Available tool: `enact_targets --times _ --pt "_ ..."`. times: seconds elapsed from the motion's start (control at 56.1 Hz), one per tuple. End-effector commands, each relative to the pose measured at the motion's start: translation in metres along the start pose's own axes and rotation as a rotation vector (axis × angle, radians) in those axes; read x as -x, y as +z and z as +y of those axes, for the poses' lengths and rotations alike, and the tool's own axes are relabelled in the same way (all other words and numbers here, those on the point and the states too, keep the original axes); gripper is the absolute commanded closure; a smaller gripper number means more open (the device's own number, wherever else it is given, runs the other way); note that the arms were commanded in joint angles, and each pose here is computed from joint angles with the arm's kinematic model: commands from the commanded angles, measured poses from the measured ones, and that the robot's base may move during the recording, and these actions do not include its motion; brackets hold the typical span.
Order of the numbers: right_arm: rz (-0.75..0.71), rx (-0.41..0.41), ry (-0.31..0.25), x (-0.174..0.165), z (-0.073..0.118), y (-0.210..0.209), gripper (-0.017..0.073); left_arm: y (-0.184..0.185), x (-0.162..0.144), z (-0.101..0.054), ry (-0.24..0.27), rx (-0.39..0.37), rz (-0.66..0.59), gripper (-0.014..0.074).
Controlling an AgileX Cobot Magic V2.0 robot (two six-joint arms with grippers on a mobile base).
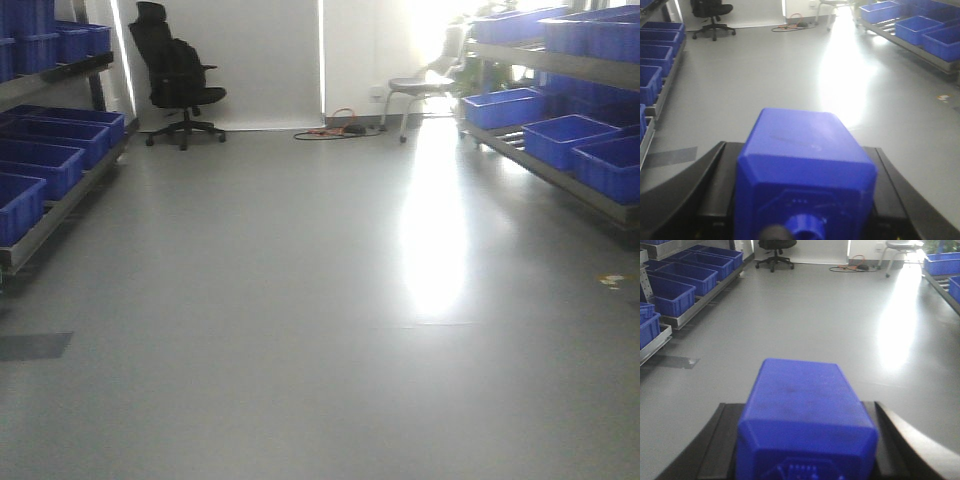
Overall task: Pick and sort blue part to right shelf
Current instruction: 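Drive the base up to the rack of blue bins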
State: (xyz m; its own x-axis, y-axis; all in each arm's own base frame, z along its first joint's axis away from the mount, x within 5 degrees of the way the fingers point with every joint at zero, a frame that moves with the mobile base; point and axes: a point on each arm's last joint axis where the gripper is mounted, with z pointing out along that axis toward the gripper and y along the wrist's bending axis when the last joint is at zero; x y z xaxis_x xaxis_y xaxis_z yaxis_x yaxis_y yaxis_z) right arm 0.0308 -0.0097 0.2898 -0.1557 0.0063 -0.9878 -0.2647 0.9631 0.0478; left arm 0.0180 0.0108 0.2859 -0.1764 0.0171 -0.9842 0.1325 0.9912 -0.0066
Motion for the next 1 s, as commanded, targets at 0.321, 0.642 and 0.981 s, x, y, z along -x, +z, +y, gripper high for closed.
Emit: enact_targets --times 0.321,0.642,0.981 --pt "-0.094 0.015 -0.034 0.0154 0.0020 -0.0018 0.0431 -0.0089 0.0144 -0.0004 -0.004 -0.024 -0.136 0.0262" --pt "-0.094 0.015 -0.034 0.0154 0.0020 -0.0018 0.0431 -0.0089 0.0144 -0.0004 -0.004 -0.024 -0.136 0.0262" --pt "-0.094 0.015 -0.034 0.0154 0.0020 -0.0018 0.0431 -0.0089 0.0144 -0.0003 -0.003 -0.022 -0.136 0.0262"
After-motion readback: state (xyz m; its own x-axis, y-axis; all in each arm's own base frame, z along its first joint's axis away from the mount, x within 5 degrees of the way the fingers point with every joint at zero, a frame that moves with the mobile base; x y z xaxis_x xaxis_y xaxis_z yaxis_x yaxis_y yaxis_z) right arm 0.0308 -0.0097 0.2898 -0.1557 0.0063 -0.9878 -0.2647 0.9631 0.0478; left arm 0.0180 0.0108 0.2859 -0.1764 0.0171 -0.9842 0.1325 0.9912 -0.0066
